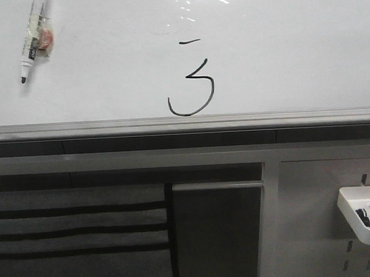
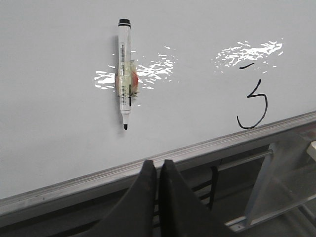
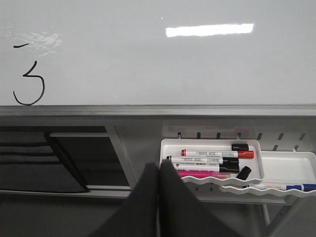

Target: Write number 3 on whiteboard

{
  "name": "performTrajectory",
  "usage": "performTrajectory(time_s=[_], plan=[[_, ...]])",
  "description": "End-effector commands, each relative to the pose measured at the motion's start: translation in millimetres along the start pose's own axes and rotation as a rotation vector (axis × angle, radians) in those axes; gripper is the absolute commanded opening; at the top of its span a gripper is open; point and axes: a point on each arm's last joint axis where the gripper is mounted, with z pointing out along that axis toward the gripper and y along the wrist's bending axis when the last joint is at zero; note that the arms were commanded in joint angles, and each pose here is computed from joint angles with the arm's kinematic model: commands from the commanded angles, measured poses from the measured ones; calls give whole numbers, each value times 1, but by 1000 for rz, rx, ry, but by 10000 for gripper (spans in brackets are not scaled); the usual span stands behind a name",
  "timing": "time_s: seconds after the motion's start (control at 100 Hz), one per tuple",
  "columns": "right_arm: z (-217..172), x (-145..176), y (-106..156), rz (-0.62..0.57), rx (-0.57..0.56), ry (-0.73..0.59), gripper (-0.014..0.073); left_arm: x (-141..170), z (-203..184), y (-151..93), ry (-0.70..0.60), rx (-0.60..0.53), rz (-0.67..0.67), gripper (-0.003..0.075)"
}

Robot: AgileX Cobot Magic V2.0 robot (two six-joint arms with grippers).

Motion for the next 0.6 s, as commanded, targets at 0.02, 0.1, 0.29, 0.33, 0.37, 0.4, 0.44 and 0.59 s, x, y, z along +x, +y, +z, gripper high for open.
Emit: performTrajectory(time_s=[0.02, 0.1, 0.29, 0.33, 0.37, 0.4, 0.44, 0.59], plan=[[-2, -12, 0, -7, 12, -86, -74, -6, -13, 4, -126, -63, 10, -18], [-2, -12, 0, -7, 12, -86, -74, 13, -22, 7, -180, -128, 20, -18], [-2, -12, 0, -7, 12, -86, -74, 66, -29, 13, -325, -279, -4, -18], [-2, -12, 0, -7, 12, -86, -74, 76, -28, 14, -339, -305, -14, -18], [-2, -12, 0, -7, 12, -86, -74, 84, -27, 15, -348, -321, -24, -18], [-2, -12, 0, -7, 12, -86, -74, 90, -27, 15, -350, -332, -27, -18], [-2, -12, 0, -7, 12, -86, -74, 95, -27, 15, -362, -334, -27, -18], [-2, -12, 0, -7, 12, -86, -74, 110, -28, 13, -427, -324, -34, -18]])
